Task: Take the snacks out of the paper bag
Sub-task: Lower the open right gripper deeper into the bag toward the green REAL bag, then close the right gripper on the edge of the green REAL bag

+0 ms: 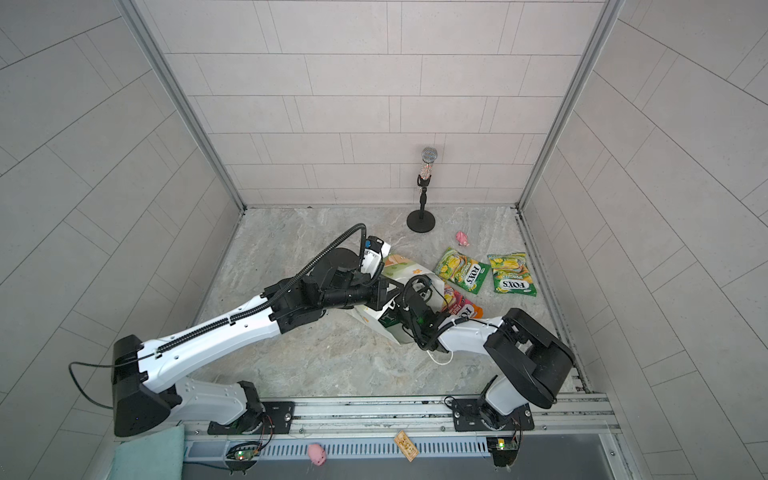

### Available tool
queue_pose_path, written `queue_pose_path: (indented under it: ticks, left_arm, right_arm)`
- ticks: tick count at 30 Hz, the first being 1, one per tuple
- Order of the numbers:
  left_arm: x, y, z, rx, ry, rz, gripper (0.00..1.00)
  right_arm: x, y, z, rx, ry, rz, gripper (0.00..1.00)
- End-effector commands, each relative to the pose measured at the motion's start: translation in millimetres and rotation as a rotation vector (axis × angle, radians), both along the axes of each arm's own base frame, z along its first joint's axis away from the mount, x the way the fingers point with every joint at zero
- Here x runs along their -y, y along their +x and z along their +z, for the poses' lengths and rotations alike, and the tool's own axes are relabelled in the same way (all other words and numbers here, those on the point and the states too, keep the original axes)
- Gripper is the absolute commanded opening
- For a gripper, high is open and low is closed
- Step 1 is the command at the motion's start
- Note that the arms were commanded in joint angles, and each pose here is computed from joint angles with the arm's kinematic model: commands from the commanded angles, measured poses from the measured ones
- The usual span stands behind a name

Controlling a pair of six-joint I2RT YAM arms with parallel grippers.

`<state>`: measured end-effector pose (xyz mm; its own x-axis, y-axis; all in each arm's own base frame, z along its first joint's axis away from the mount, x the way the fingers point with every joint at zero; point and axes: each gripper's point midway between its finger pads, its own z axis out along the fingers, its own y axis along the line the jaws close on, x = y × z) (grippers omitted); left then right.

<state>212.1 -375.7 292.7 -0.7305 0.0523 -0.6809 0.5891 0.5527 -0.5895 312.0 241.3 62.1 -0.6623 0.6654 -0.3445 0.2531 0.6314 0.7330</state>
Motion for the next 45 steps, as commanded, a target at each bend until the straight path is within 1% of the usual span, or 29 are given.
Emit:
queue_pose_path:
  ticks: [1, 7, 9, 13, 14, 18, 26, 34, 44, 45]
  left_arm:
    - [4.4, -8.0, 7.0, 0.012, -0.019, -0.034, 0.00]
    - [4.1, -8.5, 7.6, 0.015, -0.018, -0.034, 0.00]
    - [3.0, -8.5, 8.1, 0.017, -0.017, -0.031, 0.00]
    - [-1.2, -6.8, 7.4, 0.028, -0.005, -0.016, 0.00]
    - [-2.7, -6.0, 7.2, 0.031, -0.002, -0.008, 0.00]
    - [-7.9, -2.6, 3.7, 0.038, 0.021, 0.021, 0.00]
    - [-26.2, 9.9, -0.5, 0.075, 0.079, 0.121, 0.00]
    - [-33.3, 11.9, -2.6, 0.088, 0.104, 0.142, 0.00]
    - [-30.6, 11.3, -1.5, 0.086, 0.098, 0.131, 0.00]
    - [-29.7, 11.2, -2.3, 0.084, 0.098, 0.127, 0.00]
  right_arm:
    - [-4.9, 0.1, -12.3, -0.044, 0.051, 0.004, 0.41]
    - [-20.2, 6.4, -14.6, -0.028, 0.106, 0.039, 0.44]
    - [-25.4, 8.8, -12.9, -0.007, 0.135, 0.053, 0.33]
    - [-31.3, 11.6, -7.8, 0.023, 0.168, 0.088, 0.05]
    - [-32.1, 11.3, -5.2, 0.031, 0.165, 0.100, 0.00]
    - [-29.7, 7.5, 3.3, 0.040, 0.120, 0.133, 0.00]
    - [-15.4, -4.5, 33.7, 0.081, 0.010, 0.186, 0.00]
    - [-1.8, -16.3, 48.5, 0.102, -0.008, 0.199, 0.00]
    - [32.9, -22.9, 52.8, 0.111, -0.121, 0.113, 0.00]
    - [34.9, -23.3, 51.1, 0.105, -0.133, 0.109, 0.03]
